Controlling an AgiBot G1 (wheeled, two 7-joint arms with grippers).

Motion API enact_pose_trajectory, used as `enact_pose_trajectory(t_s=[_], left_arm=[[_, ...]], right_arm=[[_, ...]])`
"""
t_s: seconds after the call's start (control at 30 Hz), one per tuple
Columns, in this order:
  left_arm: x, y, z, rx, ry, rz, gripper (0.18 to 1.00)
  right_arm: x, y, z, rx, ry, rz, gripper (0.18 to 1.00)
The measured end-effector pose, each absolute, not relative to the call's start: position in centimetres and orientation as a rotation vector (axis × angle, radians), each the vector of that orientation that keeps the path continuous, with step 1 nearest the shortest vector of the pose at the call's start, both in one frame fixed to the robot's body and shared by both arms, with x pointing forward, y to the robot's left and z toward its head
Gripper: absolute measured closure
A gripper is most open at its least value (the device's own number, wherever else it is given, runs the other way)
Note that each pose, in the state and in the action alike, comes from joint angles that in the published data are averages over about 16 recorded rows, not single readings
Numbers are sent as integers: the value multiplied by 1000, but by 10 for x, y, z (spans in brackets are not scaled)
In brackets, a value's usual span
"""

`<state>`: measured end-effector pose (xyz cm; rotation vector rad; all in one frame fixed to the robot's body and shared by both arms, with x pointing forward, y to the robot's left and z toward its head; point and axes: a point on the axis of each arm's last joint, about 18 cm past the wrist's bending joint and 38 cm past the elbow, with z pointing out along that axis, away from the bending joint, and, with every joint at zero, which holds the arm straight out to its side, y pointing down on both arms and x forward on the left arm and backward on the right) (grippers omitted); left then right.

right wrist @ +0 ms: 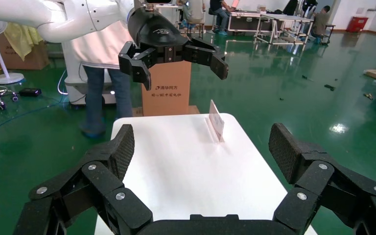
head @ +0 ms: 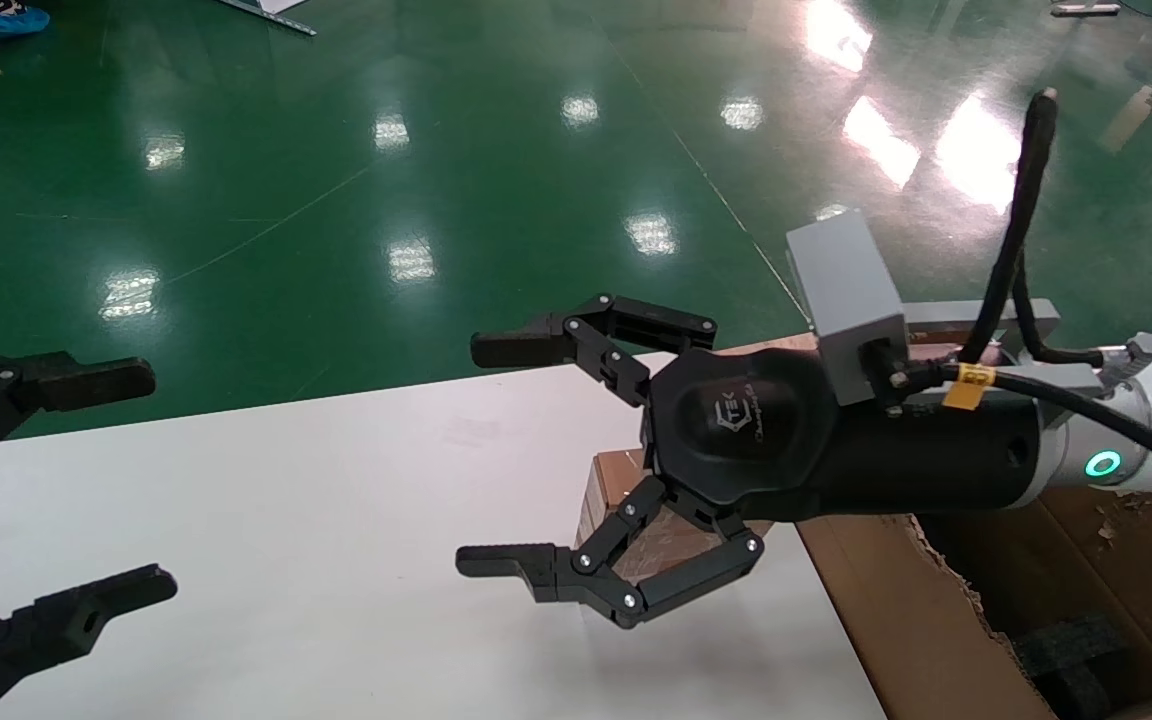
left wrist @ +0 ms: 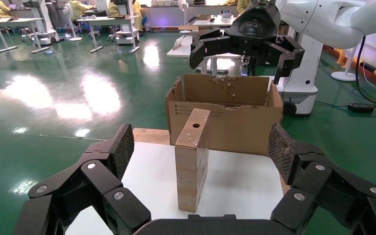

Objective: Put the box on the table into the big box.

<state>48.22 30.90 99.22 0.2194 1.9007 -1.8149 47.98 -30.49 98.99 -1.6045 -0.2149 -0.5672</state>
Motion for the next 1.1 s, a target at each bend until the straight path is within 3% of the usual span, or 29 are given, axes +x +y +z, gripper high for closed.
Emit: enact_pose_trajectory(t_s=[0.53,1.1], left_arm=[[482,309,992,219,1901,-1815,184],[482,309,992,219,1901,-1815,184]], right_arm=[[524,-348,976,-1674,-88,-735,178],[559,-414,928,-1809,90,-815,178]])
